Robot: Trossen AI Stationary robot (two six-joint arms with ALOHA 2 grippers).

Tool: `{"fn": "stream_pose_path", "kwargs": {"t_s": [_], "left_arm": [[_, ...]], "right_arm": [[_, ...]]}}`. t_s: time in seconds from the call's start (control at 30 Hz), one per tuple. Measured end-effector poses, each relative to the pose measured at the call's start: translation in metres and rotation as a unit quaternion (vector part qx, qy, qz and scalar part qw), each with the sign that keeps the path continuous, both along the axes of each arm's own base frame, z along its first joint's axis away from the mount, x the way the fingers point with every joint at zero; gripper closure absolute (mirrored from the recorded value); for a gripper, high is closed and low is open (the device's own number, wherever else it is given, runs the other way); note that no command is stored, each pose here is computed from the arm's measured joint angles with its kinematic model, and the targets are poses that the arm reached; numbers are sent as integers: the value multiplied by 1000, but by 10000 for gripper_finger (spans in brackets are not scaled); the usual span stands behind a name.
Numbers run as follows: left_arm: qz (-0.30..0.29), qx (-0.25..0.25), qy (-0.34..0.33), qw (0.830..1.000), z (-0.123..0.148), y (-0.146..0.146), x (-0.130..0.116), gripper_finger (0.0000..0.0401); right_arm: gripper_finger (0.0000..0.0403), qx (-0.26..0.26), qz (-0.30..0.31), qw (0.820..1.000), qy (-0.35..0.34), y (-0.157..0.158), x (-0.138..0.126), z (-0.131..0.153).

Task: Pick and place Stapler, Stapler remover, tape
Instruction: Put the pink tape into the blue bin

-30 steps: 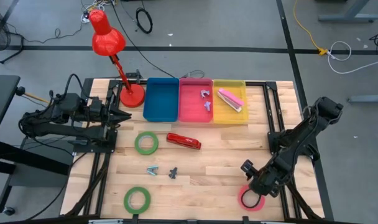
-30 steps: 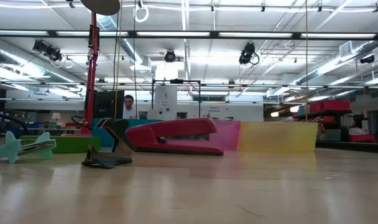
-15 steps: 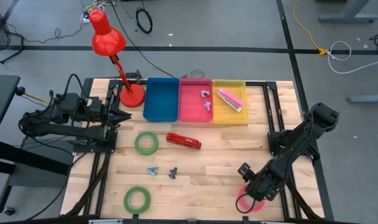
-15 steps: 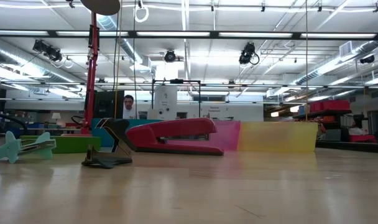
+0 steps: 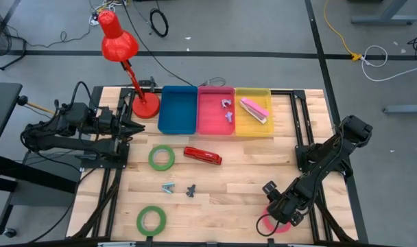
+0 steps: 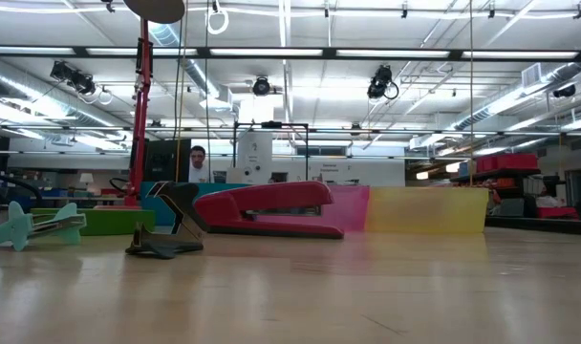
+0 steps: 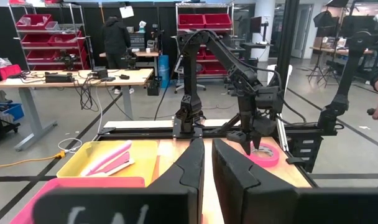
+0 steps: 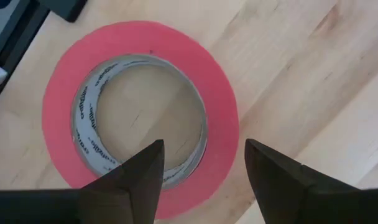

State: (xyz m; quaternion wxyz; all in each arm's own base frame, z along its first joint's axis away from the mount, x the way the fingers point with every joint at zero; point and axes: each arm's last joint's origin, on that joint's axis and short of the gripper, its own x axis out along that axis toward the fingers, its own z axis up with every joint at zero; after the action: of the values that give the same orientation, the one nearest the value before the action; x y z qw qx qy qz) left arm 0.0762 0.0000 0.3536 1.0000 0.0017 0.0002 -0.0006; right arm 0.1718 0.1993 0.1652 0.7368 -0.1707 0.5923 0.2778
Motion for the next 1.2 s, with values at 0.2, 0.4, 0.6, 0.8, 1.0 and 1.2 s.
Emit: {"fn": "stream_pose_path", "kwargs": {"t_s": [0.2,0.4,0.6,0.8,1.0,1.2], "left_arm": [[0,0,0,1000,0,0,0,366],[0,0,0,1000,0,0,0,366],[0,0,0,1000,0,0,0,366],[0,0,0,1000,0,0,0,366],[0,0,0,1000,0,0,0,366],[0,0,0,1000,0,0,0,366]], "right_arm": [[179,3,-20,1000,3,-1,1,0],[179,2,-29,1000,6,-2,2,0],[179,9,-39,999,11,-2,2,0],[179,27,-56,998,3,1,5,1],[179,18,-64,998,-7,0,5,1],[179,8,-67,998,-16,1,6,-2]]}}
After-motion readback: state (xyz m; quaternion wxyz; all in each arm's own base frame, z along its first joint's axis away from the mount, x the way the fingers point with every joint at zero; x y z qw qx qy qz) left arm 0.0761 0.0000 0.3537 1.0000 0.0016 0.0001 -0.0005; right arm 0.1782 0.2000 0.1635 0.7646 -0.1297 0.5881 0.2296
